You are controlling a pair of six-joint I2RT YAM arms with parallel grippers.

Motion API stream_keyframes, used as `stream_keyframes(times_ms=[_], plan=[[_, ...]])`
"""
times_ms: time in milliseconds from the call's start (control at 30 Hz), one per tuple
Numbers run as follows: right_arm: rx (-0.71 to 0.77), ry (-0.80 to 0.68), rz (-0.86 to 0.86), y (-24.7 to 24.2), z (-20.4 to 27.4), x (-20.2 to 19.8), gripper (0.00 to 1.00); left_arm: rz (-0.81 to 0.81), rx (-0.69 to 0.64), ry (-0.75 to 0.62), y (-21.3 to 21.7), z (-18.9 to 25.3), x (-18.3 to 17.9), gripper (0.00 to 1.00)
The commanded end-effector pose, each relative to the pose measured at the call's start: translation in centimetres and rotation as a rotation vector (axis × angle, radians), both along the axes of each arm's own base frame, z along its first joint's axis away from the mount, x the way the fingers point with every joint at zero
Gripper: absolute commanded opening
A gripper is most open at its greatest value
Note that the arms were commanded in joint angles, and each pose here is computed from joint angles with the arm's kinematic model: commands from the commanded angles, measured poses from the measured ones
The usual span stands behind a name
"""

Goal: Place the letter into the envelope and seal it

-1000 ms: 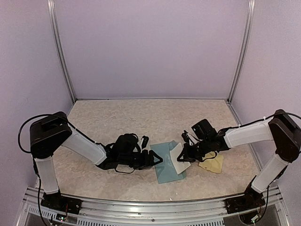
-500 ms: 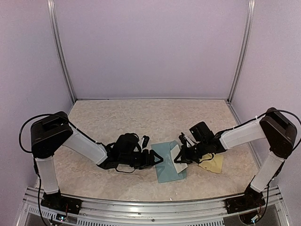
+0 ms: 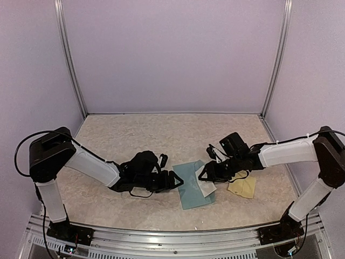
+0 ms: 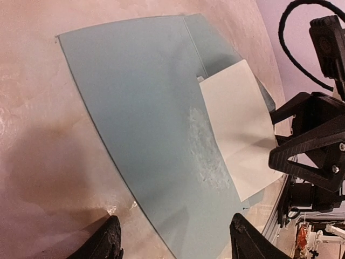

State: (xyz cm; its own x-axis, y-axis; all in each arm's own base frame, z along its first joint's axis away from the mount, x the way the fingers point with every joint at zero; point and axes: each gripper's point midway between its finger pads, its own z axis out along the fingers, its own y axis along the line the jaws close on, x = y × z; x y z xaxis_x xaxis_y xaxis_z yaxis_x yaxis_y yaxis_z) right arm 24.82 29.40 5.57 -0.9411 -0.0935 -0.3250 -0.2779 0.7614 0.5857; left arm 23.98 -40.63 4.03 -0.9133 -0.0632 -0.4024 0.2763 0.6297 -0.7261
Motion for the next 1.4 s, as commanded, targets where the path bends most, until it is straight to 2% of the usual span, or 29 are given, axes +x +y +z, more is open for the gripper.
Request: stream_keyframes(times_ms=[0, 233, 333, 433, 500, 900, 1367], plan=[[-0.096, -0.073, 0.025, -1.3, 1.4, -0.3, 0.51, 0.036, 0.060, -0.028, 1.4, 0.5, 0.6, 0.65], [-0.185, -0.066, 0.003, -2.5, -0.4, -0.7, 0.49, 0.025, 0.047, -0.014, 0.7, 0.4, 0.0, 0.64], [-0.205, -0.058, 0.002, -2.6, -1.2, -0.8, 0.43, 0.018, 0.051, -0.004, 0.2, -0.1, -0.3, 0.61], [-0.218, -0.052, 0.004, -2.5, -1.7, -0.9, 0.32, 0.015, 0.058, 0.004, 0.1, -0.7, -0.5, 0.58], [-0.229, -0.045, 0.001, -2.7, -2.0, -1.0, 0.29, 0.012, 0.064, 0.014, 0.0, -1.2, -0.6, 0.55], [-0.279, -0.044, -0.045, -3.9, -2.1, -0.9, 0.34, 0.007, 0.080, 0.026, -0.1, -2.4, -0.7, 0.53], [-0.242, 0.010, 0.024, -1.4, -3.3, -2.1, 0.15, -0.011, 0.086, 0.060, -0.3, -4.4, -1.4, 0.46]])
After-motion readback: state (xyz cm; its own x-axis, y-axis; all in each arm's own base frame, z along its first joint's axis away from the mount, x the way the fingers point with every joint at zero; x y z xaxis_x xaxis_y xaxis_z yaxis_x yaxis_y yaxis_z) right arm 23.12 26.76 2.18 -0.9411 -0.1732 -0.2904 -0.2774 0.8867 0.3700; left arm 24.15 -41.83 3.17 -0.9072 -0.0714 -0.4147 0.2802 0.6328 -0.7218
